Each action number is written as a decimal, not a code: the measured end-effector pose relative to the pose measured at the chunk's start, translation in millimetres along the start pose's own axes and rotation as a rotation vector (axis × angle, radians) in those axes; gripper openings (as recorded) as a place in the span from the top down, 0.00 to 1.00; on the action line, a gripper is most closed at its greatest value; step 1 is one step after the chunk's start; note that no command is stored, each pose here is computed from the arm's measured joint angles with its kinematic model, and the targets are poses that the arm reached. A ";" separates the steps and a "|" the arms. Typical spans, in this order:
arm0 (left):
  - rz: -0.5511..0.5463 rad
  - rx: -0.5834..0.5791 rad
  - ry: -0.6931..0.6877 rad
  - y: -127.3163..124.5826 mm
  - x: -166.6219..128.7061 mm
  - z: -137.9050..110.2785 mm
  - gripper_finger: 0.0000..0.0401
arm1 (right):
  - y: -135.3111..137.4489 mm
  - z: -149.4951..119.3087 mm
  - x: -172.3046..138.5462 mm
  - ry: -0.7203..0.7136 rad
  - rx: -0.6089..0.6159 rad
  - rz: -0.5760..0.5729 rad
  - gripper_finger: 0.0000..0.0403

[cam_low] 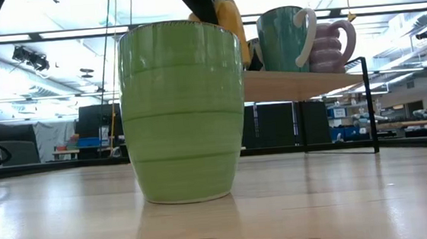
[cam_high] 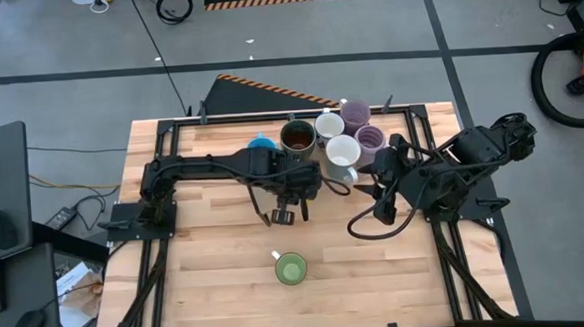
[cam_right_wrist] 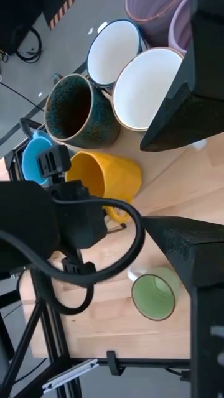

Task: Place coffee mugs
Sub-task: Put the yellow mug on the shelf

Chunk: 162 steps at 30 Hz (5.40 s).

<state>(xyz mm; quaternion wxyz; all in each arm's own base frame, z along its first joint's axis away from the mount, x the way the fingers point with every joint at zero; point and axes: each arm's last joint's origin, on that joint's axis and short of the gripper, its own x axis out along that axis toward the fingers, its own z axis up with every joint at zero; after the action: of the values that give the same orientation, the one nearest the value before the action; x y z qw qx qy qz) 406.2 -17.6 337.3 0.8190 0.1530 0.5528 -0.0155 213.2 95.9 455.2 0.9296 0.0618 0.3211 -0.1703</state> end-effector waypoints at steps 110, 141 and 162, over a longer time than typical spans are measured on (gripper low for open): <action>-0.033 -0.154 -0.008 3.0 -41.9 -12.0 0.58 | 5.6 3.0 -2.3 -0.042 -0.068 0.040 0.54; 0.055 -0.298 -0.003 -5.1 -6.5 -10.1 0.59 | 5.8 4.4 -2.0 -0.057 -0.074 0.035 0.54; 0.155 -0.319 -0.063 -1.0 -7.1 -4.4 0.59 | 8.3 8.2 -2.4 -0.090 -0.048 0.056 0.54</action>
<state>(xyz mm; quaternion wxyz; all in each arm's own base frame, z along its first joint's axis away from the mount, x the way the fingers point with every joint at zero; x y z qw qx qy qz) 399.3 -18.4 342.0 0.8485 0.0624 0.5090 0.1308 219.1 102.4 463.2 0.9487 0.0406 0.2809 -0.1391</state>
